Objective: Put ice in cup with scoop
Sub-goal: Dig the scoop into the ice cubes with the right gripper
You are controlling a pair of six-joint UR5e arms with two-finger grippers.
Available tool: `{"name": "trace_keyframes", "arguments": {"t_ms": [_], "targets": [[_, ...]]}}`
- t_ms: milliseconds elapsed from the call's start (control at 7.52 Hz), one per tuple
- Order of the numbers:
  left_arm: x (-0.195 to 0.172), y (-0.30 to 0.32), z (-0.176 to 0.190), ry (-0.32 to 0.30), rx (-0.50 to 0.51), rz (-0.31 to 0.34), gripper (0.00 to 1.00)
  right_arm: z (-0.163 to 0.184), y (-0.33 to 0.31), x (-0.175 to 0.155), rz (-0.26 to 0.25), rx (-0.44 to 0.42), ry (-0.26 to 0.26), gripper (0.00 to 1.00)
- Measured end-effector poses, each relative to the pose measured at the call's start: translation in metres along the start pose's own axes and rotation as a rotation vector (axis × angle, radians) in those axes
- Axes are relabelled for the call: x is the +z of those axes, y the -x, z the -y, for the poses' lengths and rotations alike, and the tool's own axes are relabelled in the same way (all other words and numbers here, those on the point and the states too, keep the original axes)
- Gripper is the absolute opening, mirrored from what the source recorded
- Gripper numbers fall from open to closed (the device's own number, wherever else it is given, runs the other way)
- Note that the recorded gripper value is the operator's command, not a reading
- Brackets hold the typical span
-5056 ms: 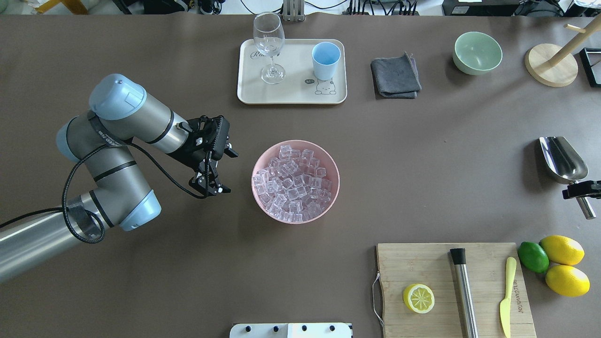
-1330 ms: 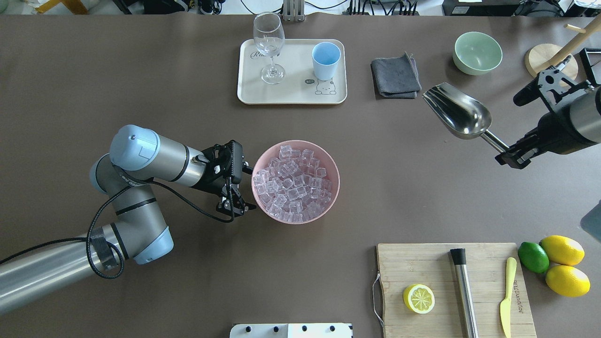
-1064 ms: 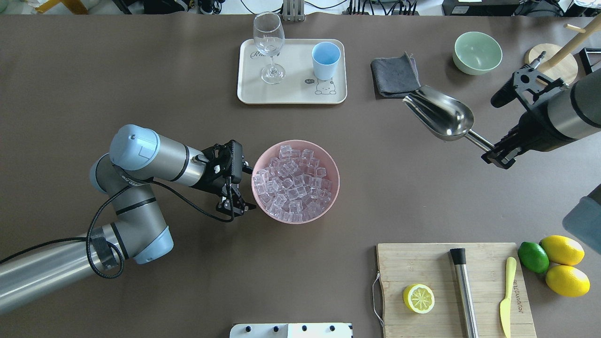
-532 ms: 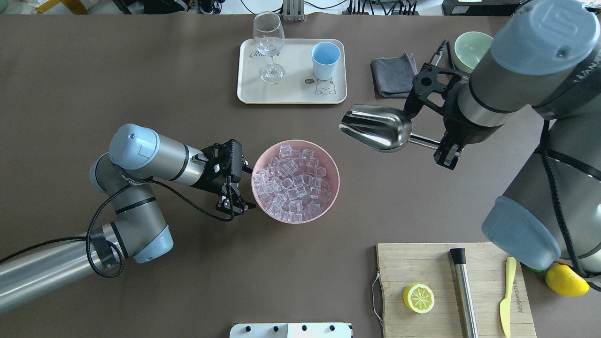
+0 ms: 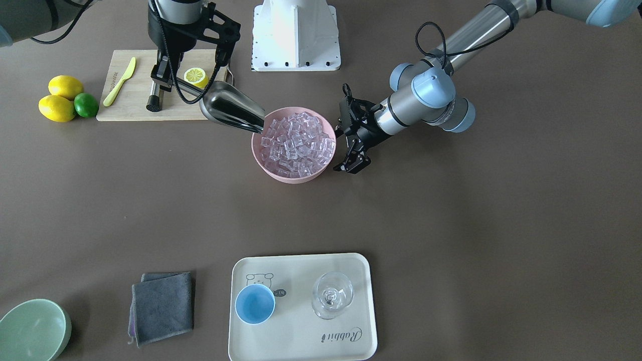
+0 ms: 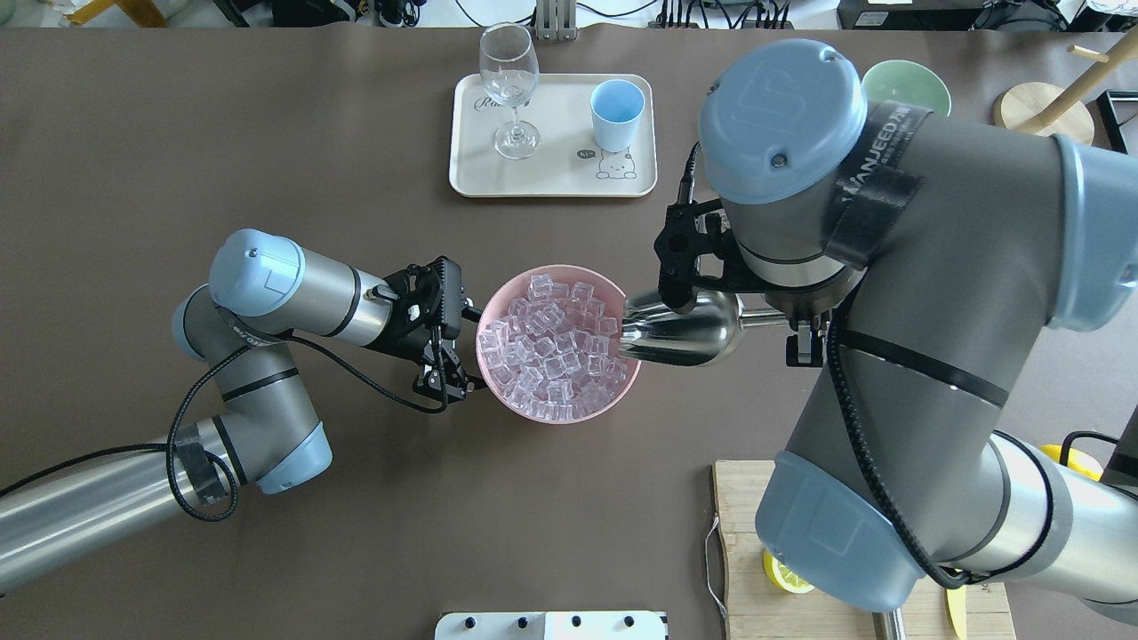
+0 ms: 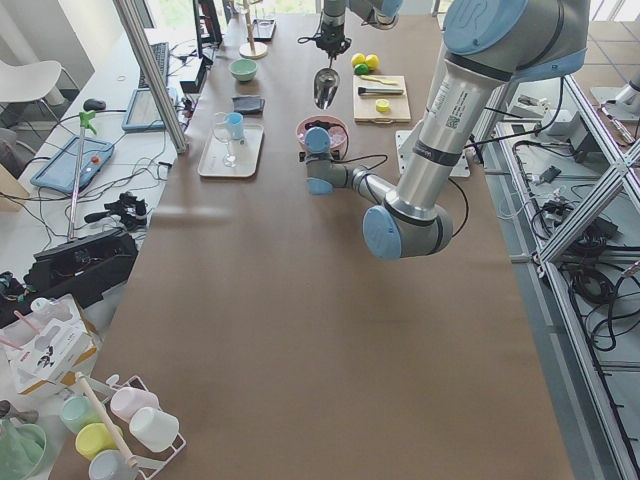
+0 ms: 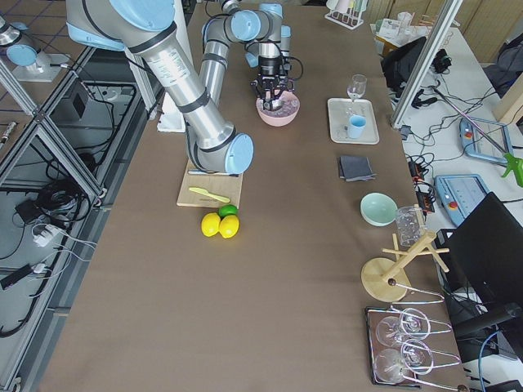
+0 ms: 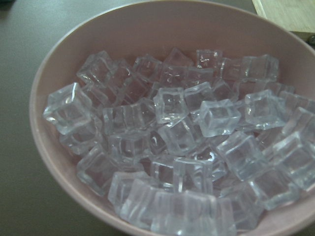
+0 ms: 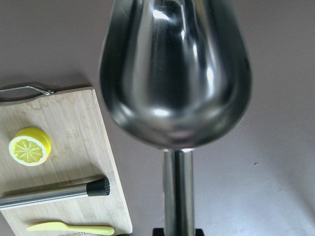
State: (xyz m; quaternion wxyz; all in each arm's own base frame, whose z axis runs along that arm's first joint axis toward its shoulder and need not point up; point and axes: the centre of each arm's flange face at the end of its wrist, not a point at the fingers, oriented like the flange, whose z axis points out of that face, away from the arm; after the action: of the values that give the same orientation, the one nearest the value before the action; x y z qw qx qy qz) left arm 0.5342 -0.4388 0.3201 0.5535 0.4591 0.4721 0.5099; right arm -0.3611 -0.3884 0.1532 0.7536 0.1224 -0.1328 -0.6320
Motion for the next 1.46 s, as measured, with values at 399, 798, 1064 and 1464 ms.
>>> {"name": "trace_keyframes", "arguments": {"t_ms": [399, 798, 1064, 1464], "targets": [[0.0, 0.001, 0.0, 0.002, -0.003, 0.003, 0.97, 0.047, 0.0, -0.008, -0.009, -0.049, 0.159, 0.0], [0.001, 0.001, -0.001, 0.003, -0.004, 0.006, 0.97, 0.088, -0.017, -0.013, -0.019, -0.049, 0.282, 0.0], [0.001, 0.001, -0.001, 0.003, -0.004, 0.006, 0.97, 0.114, -0.028, -0.011, -0.022, -0.05, 0.347, 0.0], [0.001, 0.002, 0.001, 0.002, -0.005, 0.009, 0.97, 0.148, -0.009, 0.009, -0.051, -0.115, 0.433, 0.0]]}}
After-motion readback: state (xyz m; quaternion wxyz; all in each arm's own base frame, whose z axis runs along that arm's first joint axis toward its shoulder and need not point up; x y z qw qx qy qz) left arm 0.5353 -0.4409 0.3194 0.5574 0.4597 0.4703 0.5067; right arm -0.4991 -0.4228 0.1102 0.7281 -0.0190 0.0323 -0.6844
